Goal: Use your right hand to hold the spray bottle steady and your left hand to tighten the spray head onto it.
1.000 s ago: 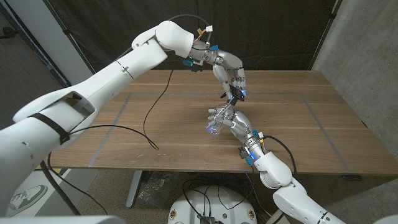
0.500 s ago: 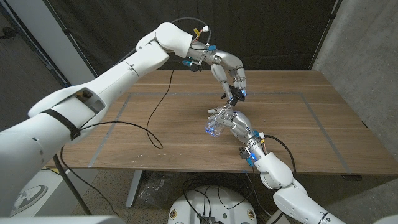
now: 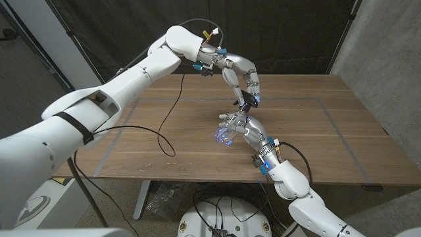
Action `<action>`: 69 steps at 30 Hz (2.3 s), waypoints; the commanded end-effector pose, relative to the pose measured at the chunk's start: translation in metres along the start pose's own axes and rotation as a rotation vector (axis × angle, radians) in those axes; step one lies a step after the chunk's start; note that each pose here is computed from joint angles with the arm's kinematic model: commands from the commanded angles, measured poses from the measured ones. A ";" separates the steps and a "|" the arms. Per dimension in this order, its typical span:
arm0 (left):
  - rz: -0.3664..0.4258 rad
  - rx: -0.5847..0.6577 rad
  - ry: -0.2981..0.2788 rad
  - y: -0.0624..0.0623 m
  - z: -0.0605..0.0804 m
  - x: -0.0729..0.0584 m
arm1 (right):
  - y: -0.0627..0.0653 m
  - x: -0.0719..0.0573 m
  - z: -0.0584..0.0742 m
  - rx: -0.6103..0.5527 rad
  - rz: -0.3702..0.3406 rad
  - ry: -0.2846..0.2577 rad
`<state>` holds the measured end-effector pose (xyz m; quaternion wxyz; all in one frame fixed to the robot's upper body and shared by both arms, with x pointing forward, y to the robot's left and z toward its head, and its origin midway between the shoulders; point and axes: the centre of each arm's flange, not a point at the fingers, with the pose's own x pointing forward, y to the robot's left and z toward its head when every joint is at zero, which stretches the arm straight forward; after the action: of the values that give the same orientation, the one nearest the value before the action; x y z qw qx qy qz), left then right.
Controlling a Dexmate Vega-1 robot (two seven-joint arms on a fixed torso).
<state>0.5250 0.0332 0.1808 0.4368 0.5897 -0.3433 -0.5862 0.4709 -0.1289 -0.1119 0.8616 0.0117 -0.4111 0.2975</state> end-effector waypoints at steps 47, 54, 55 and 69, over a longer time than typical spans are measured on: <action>0.106 -0.106 0.270 0.007 0.030 -0.012 | 0.007 0.002 -0.001 -0.113 -0.016 0.008; 0.049 -0.108 0.368 0.023 0.043 -0.002 | 0.012 0.003 0.000 -0.203 -0.004 0.004; 0.039 -0.109 0.376 0.025 0.045 0.000 | 0.013 0.005 0.001 -0.232 0.003 0.004; -0.066 -0.029 0.496 0.056 0.094 0.011 | 0.020 0.033 -0.003 -0.432 0.119 0.036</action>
<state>0.4742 0.0131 0.2143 0.5246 0.6691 -0.2279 -0.4745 0.4686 -0.1094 -0.1012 0.8486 -0.1274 -0.4464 0.2538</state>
